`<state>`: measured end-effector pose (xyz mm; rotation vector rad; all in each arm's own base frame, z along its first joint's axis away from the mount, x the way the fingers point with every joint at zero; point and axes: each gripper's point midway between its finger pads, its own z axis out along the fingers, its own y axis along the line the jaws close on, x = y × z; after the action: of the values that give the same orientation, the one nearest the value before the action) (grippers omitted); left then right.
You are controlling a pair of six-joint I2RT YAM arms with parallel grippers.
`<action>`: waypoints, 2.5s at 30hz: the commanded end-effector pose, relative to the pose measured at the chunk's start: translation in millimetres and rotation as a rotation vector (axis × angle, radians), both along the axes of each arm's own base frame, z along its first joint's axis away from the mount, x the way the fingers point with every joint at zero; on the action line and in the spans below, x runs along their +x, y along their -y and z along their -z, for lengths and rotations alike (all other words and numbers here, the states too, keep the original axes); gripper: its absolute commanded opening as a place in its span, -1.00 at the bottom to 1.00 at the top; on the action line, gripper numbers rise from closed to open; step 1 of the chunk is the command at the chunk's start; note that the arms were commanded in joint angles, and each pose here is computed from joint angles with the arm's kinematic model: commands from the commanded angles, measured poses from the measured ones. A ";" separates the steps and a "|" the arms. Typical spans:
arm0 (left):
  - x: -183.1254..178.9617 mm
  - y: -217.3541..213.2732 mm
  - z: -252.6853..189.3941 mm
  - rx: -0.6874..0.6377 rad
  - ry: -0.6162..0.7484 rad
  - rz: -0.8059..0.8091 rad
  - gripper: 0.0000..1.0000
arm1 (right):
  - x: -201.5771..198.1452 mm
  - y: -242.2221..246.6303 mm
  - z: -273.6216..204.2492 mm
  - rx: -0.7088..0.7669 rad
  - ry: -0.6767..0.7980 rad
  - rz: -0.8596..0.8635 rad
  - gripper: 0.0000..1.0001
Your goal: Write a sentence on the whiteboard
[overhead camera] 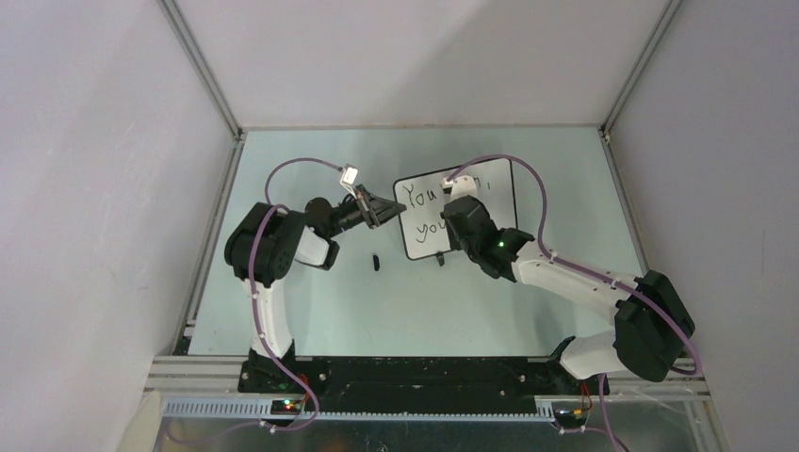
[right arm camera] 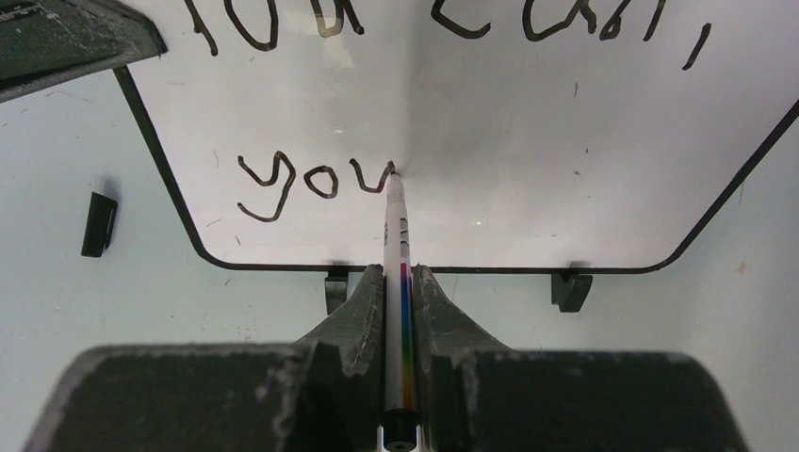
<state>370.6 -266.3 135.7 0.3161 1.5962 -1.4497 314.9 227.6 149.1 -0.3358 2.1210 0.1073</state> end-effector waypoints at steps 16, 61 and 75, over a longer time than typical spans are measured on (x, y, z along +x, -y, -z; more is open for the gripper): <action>-1.7 3.2 -18.5 -0.018 0.082 0.029 -1.00 | -5.2 8.8 -7.8 0.023 0.014 0.031 -1.00; -3.5 2.3 -29.7 -0.037 0.081 0.028 -1.00 | -20.9 40.6 -34.9 0.222 0.281 0.092 -1.00; -3.5 2.6 -28.6 -0.037 0.077 0.033 -1.00 | -5.9 44.3 -31.6 0.257 0.187 0.068 -1.00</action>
<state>368.6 -267.0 136.0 0.3104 1.6044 -1.4691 301.9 170.0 159.8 -0.1143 1.9292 0.2141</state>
